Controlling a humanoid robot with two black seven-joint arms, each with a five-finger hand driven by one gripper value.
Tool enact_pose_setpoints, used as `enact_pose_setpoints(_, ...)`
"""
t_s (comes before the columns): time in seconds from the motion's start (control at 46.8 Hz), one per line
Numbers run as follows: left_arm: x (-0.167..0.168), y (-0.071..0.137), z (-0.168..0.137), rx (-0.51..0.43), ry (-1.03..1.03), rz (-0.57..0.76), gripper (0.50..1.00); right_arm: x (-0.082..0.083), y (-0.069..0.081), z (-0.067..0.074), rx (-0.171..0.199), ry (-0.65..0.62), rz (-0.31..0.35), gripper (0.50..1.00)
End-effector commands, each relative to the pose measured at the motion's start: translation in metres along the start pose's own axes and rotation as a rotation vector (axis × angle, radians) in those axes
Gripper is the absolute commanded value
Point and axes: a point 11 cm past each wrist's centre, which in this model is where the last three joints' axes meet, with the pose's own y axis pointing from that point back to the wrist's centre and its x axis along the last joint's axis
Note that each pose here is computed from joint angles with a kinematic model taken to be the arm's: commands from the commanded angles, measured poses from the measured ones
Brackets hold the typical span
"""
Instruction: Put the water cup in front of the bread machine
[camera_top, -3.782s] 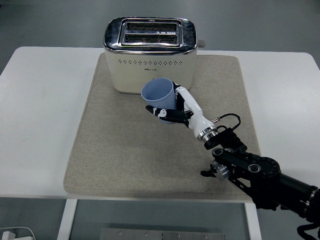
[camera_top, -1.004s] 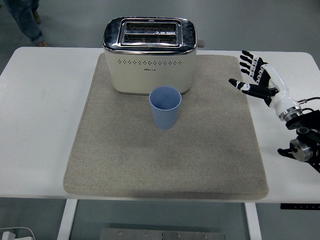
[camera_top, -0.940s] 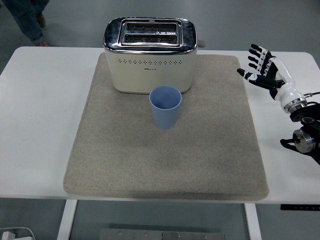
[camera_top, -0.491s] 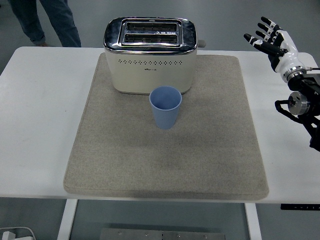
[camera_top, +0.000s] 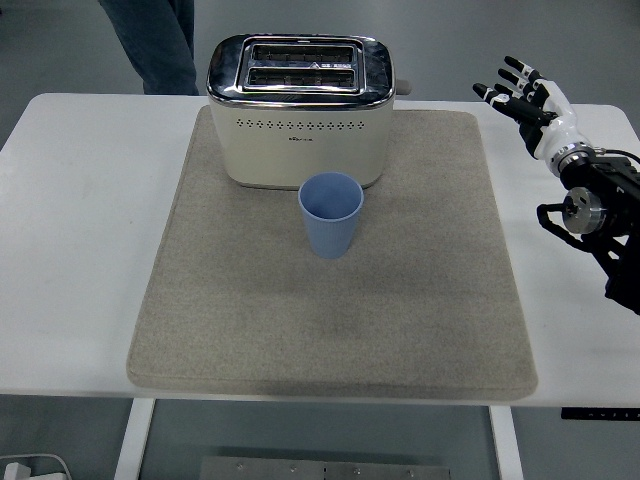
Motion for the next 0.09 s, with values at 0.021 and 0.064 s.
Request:
enact_pose_setpoints(0.021,0.0001,0.0,0.0,0.0,0.0,0.0,1.0,-0.0003,0.0,0.0006,-0.001,0.0,-0.001,0.911)
enact_pose_setpoints(0.064,0.0001,0.0,0.0,0.0,0.0,0.0,1.0,-0.0001,0.0002,0.0005,-0.001,0.003,-0.002,0.911)
